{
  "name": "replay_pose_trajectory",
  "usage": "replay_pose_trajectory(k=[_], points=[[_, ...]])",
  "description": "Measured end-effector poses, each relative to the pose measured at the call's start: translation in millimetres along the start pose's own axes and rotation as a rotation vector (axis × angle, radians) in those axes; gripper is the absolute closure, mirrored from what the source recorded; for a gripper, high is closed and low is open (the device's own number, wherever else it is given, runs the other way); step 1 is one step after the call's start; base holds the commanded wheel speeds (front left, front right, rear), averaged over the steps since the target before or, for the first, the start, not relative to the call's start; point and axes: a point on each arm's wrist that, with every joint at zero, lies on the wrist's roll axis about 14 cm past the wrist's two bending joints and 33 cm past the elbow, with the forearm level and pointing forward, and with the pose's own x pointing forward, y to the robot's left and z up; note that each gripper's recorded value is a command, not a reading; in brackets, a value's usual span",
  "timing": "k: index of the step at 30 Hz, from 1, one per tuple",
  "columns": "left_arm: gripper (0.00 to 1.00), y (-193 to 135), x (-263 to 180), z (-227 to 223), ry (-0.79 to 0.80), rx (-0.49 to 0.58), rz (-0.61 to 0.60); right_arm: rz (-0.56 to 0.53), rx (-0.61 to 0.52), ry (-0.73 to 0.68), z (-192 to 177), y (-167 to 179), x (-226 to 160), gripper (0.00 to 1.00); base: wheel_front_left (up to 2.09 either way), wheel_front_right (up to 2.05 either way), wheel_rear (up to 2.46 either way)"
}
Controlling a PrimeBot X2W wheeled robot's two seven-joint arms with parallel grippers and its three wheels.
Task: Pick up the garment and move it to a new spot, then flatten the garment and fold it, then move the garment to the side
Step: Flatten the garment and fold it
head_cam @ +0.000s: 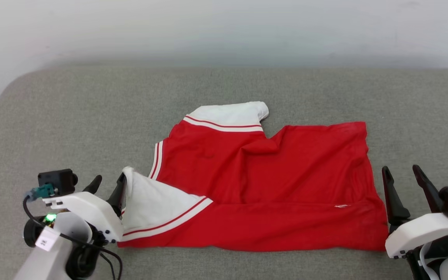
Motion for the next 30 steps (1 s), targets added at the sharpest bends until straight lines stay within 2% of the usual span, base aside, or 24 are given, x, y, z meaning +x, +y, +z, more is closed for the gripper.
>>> replay_pose_trajectory(k=[5,9,18,29,30], points=[[0.0,1.5,-9.9,14.8,0.06,0.042,-0.005,-0.02,0.02,-0.044,12.4,0.0,-13.5,0.0,0.0,0.0,0.0],[0.0,-0.7,-15.8,13.0,0.176,0.056,-0.026,-0.024,0.026,-0.052,15.4,1.6,-20.9,0.0,0.0,0.0,0.0],[0.0,-4.2,-33.7,-37.4,0.559,0.02,-0.041,-0.04,0.031,-0.047,17.2,-1.2,-23.6,0.0,0.0,0.0,0.0],[0.0,-5.5,-35.6,-101.7,0.836,-0.087,-0.012,-0.069,0.044,0.011,-1.6,-10.3,-15.1,0.0,0.0,0.0,0.0],[0.03,-6.3,-35.0,-104.2,0.847,-0.098,-0.013,-0.076,0.046,0.025,-5.1,-12.4,-15.7,0.0,0.0,0.0,0.0]])
